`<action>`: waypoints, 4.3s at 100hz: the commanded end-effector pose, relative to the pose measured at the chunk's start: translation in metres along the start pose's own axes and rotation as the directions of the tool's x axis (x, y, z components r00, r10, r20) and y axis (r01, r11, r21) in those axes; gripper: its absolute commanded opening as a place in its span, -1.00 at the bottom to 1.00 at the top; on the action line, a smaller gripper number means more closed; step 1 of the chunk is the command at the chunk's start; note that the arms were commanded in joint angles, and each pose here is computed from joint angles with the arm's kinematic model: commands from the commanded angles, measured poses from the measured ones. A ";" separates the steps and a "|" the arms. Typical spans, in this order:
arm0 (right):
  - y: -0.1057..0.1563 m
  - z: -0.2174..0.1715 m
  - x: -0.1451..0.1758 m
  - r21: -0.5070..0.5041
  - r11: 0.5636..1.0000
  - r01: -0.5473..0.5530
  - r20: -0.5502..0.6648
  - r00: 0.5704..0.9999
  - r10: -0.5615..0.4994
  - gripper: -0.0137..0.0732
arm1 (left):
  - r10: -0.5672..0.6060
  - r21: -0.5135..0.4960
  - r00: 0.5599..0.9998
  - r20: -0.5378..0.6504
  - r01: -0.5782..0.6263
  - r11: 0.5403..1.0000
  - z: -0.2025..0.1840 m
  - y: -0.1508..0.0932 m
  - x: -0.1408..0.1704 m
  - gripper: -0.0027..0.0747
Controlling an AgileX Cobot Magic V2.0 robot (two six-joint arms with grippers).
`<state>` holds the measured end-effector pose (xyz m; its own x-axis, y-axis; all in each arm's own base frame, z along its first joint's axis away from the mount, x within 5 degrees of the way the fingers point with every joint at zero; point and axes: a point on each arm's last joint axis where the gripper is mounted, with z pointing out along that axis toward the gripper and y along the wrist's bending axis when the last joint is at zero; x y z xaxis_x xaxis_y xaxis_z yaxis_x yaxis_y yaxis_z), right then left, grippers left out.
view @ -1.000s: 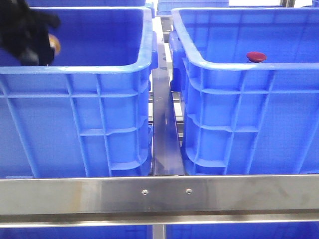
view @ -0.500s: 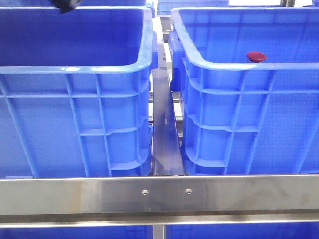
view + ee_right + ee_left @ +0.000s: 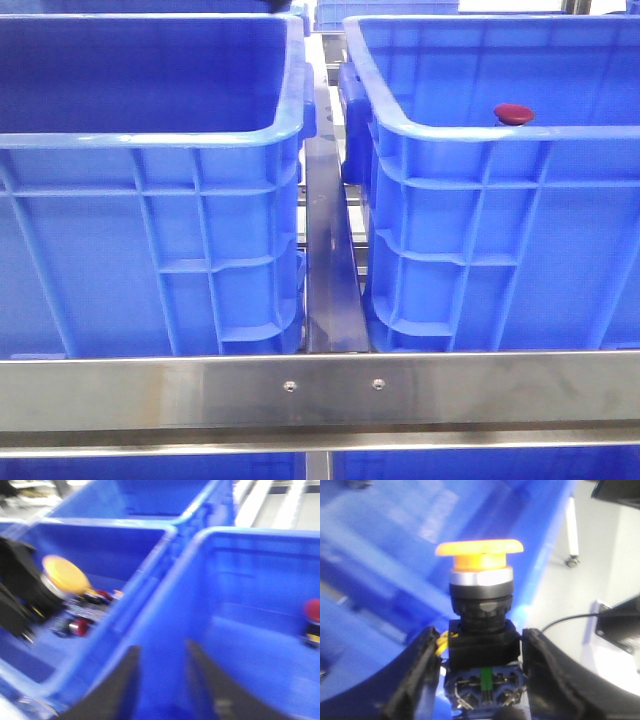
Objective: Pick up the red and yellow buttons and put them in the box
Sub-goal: 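Grasp the yellow button from the left gripper with the right gripper, then open the left gripper and carry the yellow button over the crate, then lower the yellow button beside the red one and open the right gripper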
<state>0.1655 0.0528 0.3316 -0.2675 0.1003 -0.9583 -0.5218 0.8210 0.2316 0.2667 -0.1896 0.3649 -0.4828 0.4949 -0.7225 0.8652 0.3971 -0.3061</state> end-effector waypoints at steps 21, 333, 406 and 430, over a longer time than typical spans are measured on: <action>0.011 0.016 -0.035 -0.299 0.895 -0.331 0.093 0.923 0.373 0.74 | 0.043 0.039 0.994 0.103 -0.047 0.998 -0.011 -0.027 -0.017 -0.64; -0.201 0.160 -0.023 0.335 0.933 0.129 -0.077 0.991 -0.110 -0.31 | -0.011 0.106 0.996 0.092 0.001 0.994 -0.045 -0.012 -0.022 0.78; -0.236 0.176 0.009 0.428 0.897 0.109 -0.173 0.984 -0.036 -0.31 | -0.018 0.118 0.995 0.102 0.005 0.993 -0.046 -0.013 -0.023 0.78; -0.239 0.178 0.015 0.430 0.897 0.104 -0.184 0.983 -0.025 -0.19 | -0.018 0.118 0.995 0.102 0.005 0.993 -0.046 -0.013 -0.023 0.78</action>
<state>0.4301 -0.0384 0.2076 -0.4656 -0.1099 -0.8782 -0.1892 0.9817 -0.0226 0.2734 -0.1722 0.3874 -0.5052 0.4631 -0.7283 0.8586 0.3545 -0.3702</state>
